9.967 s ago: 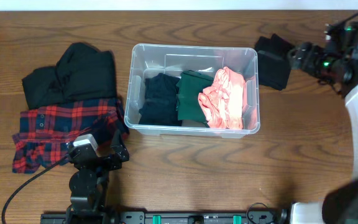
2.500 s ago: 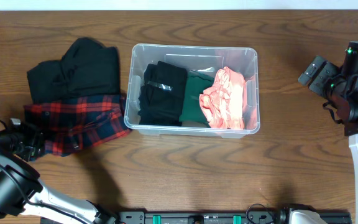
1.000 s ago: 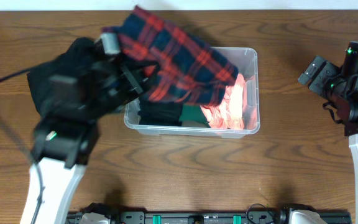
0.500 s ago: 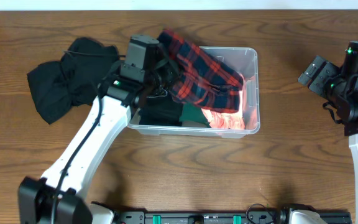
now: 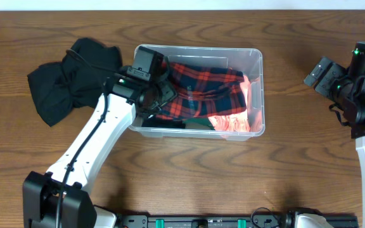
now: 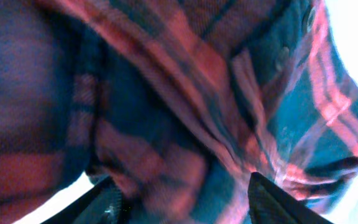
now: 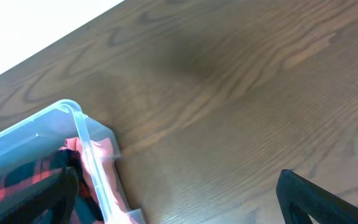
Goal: Pack container
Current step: 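Lift the plaid shirt and lay it into the bin with the left gripper, then release the plaid shirt and withdraw the left gripper leftward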
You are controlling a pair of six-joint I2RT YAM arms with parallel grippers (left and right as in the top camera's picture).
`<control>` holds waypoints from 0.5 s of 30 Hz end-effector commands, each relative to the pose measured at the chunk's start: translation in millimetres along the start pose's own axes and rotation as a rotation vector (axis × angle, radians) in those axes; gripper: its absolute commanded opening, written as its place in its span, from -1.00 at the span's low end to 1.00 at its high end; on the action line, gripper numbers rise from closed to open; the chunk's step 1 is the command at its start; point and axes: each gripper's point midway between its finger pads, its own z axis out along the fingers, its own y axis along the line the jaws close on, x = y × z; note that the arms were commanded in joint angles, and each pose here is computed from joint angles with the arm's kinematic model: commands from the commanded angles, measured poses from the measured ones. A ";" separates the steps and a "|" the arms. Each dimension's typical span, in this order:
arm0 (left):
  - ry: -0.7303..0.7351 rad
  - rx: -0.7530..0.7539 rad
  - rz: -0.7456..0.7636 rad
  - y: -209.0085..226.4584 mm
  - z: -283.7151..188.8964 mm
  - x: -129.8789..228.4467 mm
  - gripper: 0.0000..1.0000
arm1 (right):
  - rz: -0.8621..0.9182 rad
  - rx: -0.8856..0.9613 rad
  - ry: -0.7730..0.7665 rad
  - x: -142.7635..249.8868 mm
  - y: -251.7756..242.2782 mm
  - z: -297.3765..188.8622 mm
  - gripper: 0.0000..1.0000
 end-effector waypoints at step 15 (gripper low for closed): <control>-0.205 0.107 0.339 -17.0 -50.6 -36.4 -0.59 | 0.002 0.009 -0.014 -3.8 -2.6 -2.6 0.98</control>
